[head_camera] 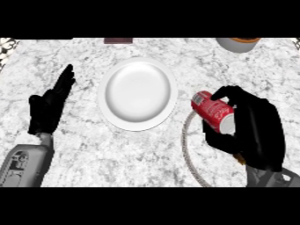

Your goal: Pick the can from the placemat and place it in the plate

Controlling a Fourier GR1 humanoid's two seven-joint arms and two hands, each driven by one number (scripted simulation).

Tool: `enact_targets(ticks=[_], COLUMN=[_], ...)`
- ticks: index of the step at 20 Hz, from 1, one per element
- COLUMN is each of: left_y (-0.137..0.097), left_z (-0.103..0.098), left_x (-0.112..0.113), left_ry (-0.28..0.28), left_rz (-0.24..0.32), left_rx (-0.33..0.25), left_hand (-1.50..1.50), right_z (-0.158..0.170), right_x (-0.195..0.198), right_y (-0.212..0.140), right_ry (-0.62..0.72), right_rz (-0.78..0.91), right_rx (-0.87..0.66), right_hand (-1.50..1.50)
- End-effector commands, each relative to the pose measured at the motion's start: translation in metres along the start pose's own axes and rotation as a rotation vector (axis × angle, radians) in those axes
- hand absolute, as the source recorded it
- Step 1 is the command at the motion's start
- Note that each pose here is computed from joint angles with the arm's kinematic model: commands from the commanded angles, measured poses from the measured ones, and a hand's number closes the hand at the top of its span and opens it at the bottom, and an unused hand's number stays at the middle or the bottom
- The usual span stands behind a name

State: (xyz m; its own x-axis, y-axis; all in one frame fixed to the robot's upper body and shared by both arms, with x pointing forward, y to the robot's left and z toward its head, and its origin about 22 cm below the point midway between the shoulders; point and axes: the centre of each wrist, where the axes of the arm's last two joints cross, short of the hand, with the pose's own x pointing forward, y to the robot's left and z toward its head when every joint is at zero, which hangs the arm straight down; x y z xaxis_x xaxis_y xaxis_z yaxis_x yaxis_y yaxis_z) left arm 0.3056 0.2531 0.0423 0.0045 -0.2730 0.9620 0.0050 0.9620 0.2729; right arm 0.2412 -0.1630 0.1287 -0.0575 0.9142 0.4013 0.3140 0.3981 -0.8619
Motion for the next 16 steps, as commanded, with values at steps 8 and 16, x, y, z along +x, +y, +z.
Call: enact_targets(ticks=[8,16], left_y=[-0.007,0.001], left_z=[-0.006,-0.012], left_x=[0.007,0.012], left_ry=[-0.005,-0.021], left_rz=[-0.006,0.003], left_rx=[-0.015,-0.015], left_hand=[0.00,0.00], right_z=[-0.059,-0.087], right_x=[0.093,0.115], right_y=[0.037,0.105], right_ry=[-0.034,-0.017], right_rz=[-0.172,-0.127], right_rx=[0.145,0.200], right_hand=[1.50,1.50])
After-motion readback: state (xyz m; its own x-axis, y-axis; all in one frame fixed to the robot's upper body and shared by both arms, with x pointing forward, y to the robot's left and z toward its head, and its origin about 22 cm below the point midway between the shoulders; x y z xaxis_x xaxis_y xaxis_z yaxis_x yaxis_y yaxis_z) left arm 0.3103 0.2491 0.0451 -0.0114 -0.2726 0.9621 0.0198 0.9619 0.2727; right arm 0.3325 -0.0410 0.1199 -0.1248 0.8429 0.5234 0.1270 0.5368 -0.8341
